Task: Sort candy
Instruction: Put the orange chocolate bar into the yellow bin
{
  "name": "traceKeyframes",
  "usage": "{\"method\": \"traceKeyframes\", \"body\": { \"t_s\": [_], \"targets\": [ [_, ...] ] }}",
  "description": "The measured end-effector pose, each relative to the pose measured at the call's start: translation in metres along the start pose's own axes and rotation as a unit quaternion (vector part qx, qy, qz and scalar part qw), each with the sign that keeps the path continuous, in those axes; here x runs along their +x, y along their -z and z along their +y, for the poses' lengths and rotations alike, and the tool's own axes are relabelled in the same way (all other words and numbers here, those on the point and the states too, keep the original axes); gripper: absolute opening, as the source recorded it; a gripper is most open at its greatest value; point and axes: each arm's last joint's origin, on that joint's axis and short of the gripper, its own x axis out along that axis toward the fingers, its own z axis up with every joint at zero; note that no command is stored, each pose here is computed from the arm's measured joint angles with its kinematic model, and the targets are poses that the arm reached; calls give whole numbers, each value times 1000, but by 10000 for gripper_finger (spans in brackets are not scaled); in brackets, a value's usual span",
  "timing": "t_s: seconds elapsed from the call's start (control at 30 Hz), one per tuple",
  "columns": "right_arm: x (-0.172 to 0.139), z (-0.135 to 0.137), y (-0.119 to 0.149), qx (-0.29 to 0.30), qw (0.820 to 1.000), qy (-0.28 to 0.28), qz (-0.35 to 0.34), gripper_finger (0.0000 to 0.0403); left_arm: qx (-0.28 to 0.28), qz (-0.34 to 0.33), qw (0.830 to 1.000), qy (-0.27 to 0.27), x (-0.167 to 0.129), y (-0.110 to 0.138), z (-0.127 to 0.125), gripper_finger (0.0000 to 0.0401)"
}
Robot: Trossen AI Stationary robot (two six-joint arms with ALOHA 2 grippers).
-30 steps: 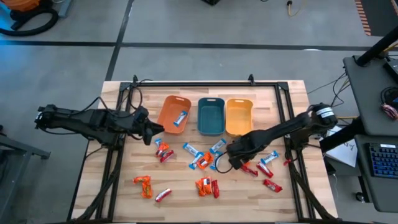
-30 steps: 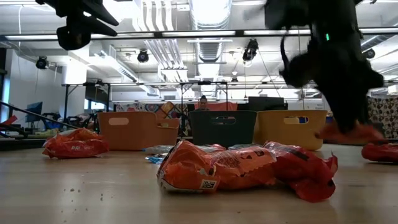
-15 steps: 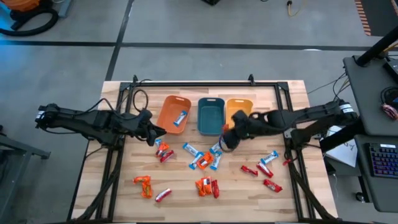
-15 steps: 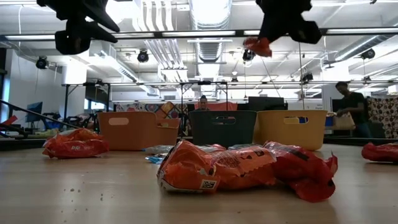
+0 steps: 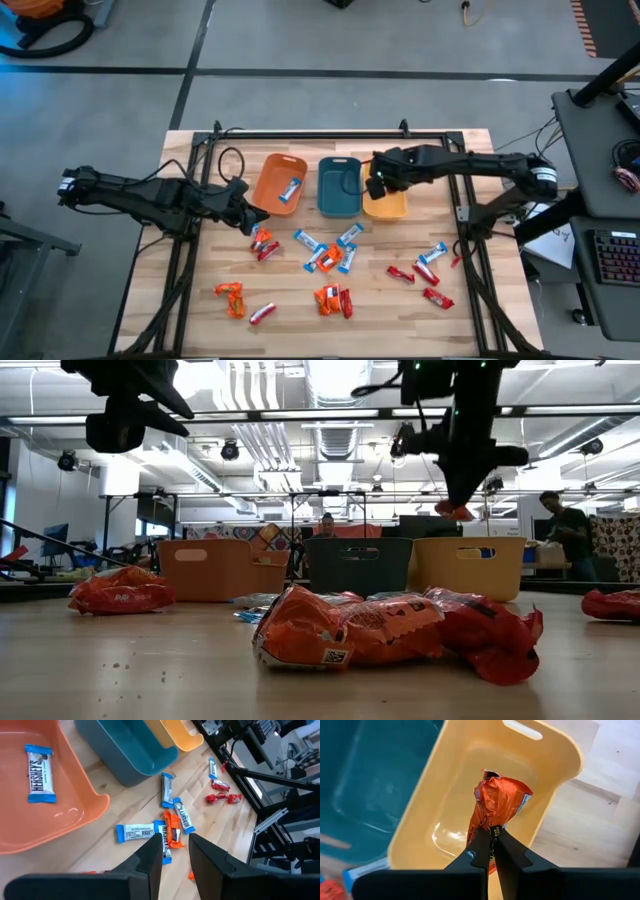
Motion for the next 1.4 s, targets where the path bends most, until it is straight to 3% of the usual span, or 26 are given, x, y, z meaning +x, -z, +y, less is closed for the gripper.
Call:
{"method": "traceKeyframes", "body": {
  "t_s": [0.33, 0.57, 0.73, 0.9, 1.4],
  "targets": [
    [16, -1, -5, -5, 1000, 27, 6, 12, -12, 0, 1000, 0, 0, 0, 0, 79],
    [27, -2, -6, 89, 995, 40, 7, 12, -16, 0, 1000, 0, 0, 0, 0, 79],
    [30, -2, -6, 105, 993, 45, 9, 13, -17, -2, 1000, -1, 0, 0, 0, 79],
    [42, -3, -12, 164, 984, 68, 12, 13, -18, -2, 1000, -2, 0, 0, 0, 79],
    [58, -1, -11, 126, 987, 94, 31, 13, -19, -3, 1000, -2, 0, 0, 0, 79]
  ]
}}
